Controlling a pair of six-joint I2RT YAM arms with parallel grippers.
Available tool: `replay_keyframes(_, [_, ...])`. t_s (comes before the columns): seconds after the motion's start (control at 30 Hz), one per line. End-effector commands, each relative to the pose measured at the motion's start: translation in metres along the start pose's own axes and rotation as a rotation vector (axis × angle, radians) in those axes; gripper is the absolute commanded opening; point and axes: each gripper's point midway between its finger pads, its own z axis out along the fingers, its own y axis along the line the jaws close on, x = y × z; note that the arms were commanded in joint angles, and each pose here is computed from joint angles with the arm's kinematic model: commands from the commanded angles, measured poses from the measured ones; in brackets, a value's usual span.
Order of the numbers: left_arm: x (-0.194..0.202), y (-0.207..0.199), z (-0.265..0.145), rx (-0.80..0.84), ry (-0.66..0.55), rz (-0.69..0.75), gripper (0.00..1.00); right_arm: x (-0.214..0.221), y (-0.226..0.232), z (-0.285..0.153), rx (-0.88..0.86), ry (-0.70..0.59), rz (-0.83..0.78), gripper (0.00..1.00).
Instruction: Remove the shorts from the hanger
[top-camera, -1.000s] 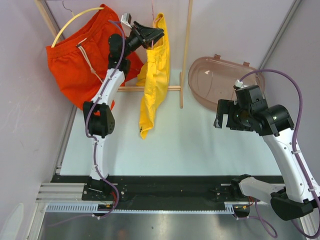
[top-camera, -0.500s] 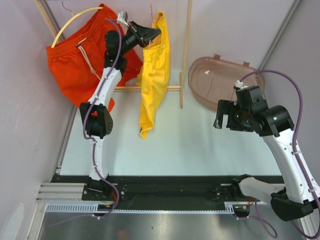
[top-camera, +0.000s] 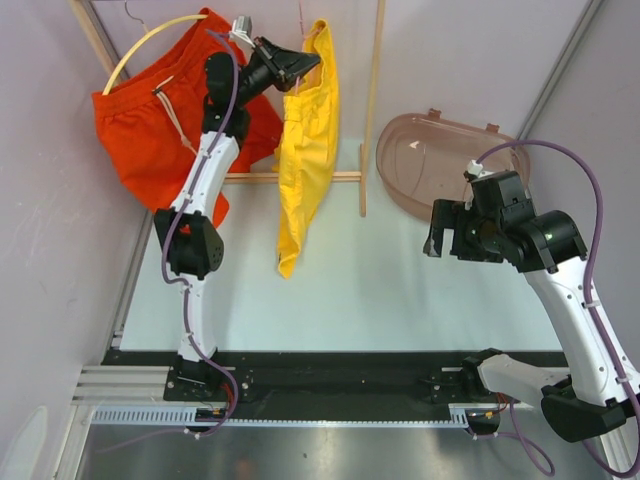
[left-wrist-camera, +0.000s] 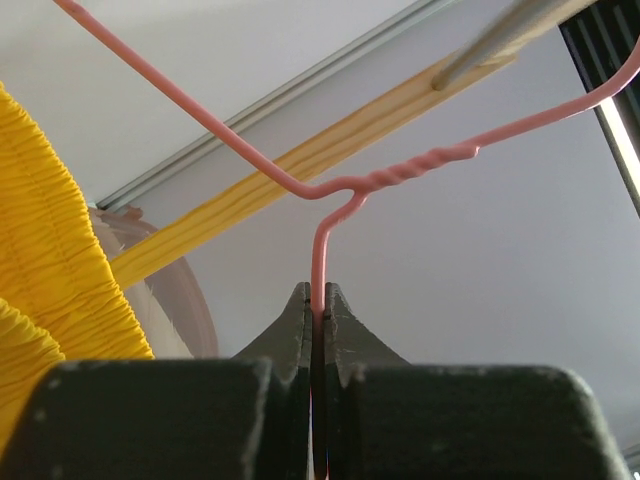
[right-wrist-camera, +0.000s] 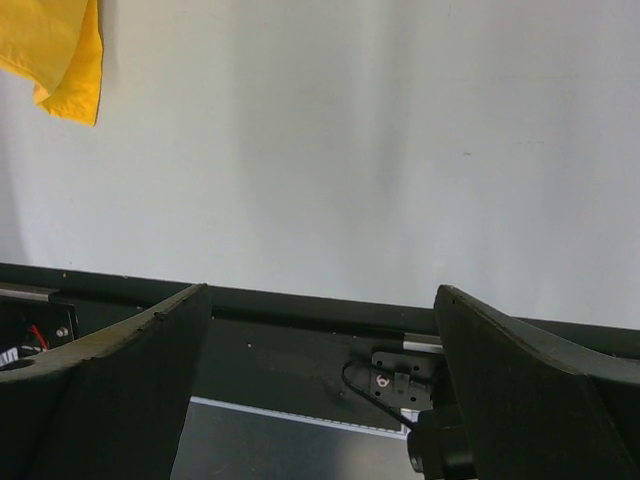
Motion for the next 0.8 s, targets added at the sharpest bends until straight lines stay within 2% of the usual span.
replay_keyframes(0.0, [-0.013,-0.127,-0.024,0.251,-0.054,0.284,0.0,-0.003,0.007,0.001,-0.044,-0.01,-0.028,1.0])
replay_keyframes(0.17, [-0.011,-0.142,-0.032,0.385,-0.058,0.461,0.0,0.0,0.011,0.0,-0.074,-0.007,-0.033,1.0])
replay_keyframes(0.3, [-0.016,-0.129,-0.037,0.43,-0.066,0.539,0.0,0.004,0.016,0.002,-0.107,0.005,-0.031,1.0])
replay_keyframes(0.43, [-0.016,-0.13,-0.04,0.467,-0.065,0.566,0.0,0.01,0.017,0.002,-0.125,0.023,-0.032,1.0])
replay_keyframes(0.53, [-0.003,-0.137,-0.046,0.488,-0.015,0.549,0.0,0.012,0.017,0.0,-0.129,0.023,-0.034,1.0])
replay_keyframes(0.6, [0.01,-0.165,-0.059,0.519,0.006,0.563,0.0,0.012,0.018,0.0,-0.138,0.017,-0.036,1.0])
replay_keyframes(0.63, [0.017,-0.146,-0.058,0.479,0.031,0.516,0.0,0.011,0.02,0.001,-0.146,0.013,-0.041,1.0])
replay_keyframes(0.67, [0.023,-0.175,-0.072,0.501,0.026,0.55,0.0,0.01,0.021,0.002,-0.151,0.013,-0.042,1.0])
replay_keyframes(0.77, [0.037,-0.16,-0.08,0.409,0.057,0.492,0.0,0.006,0.029,0.007,-0.181,0.019,-0.052,1.0])
